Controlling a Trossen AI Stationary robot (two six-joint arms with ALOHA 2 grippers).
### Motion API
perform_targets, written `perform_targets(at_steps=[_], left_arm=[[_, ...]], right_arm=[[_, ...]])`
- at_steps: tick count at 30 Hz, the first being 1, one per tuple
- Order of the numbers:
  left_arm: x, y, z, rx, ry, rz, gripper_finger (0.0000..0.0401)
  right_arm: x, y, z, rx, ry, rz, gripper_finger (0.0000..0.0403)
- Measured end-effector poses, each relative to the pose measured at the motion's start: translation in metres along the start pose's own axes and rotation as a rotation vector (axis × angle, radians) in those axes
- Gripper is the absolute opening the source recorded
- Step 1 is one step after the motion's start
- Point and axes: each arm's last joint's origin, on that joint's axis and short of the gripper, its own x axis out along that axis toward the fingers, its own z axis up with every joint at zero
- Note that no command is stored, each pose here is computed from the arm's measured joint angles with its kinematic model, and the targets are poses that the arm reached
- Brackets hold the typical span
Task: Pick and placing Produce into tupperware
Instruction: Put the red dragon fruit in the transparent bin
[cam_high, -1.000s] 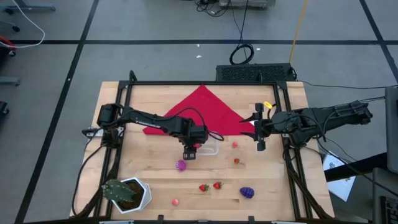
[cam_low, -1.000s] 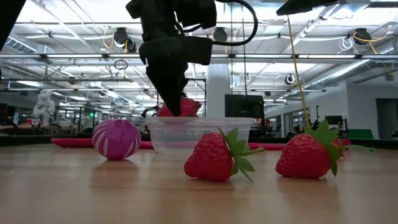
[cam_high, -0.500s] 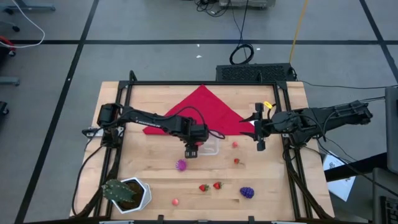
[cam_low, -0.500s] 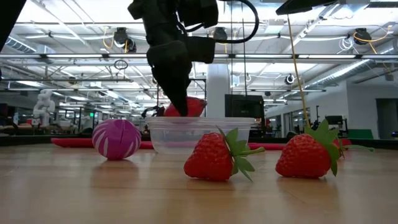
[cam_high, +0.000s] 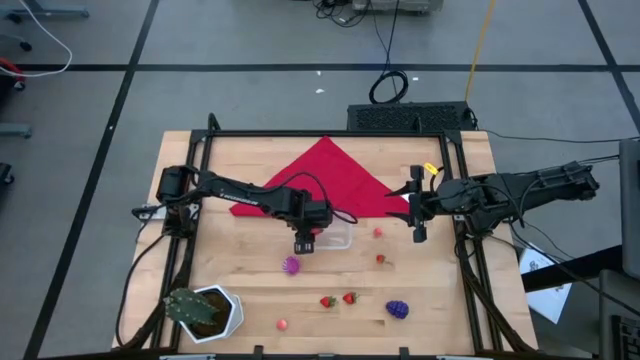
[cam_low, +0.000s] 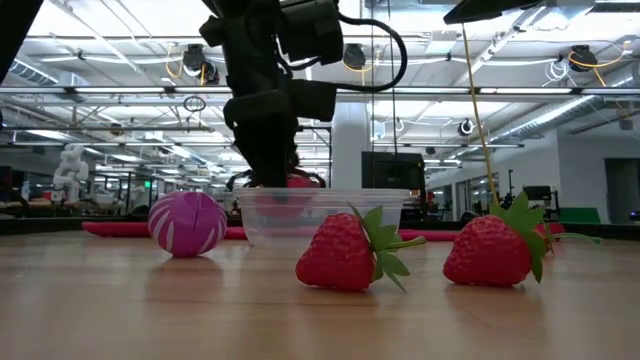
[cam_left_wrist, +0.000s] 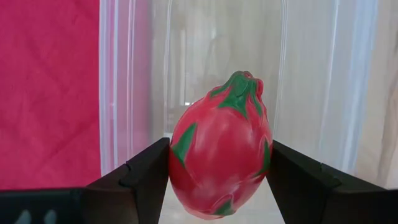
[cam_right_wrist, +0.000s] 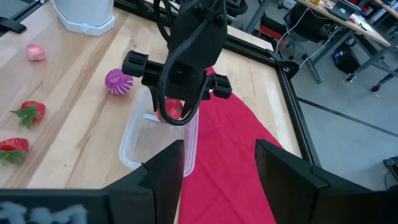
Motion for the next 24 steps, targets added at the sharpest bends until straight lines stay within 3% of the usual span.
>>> perform_targets(at_steps=[24], left_arm=[[-0.0003,-0.0005,0.0074,0.018,-0.077,-0.006,0.0241]], right_arm=[[0.0000,0.0000,0.0000,0.008,0.000,0.000,0.0187]])
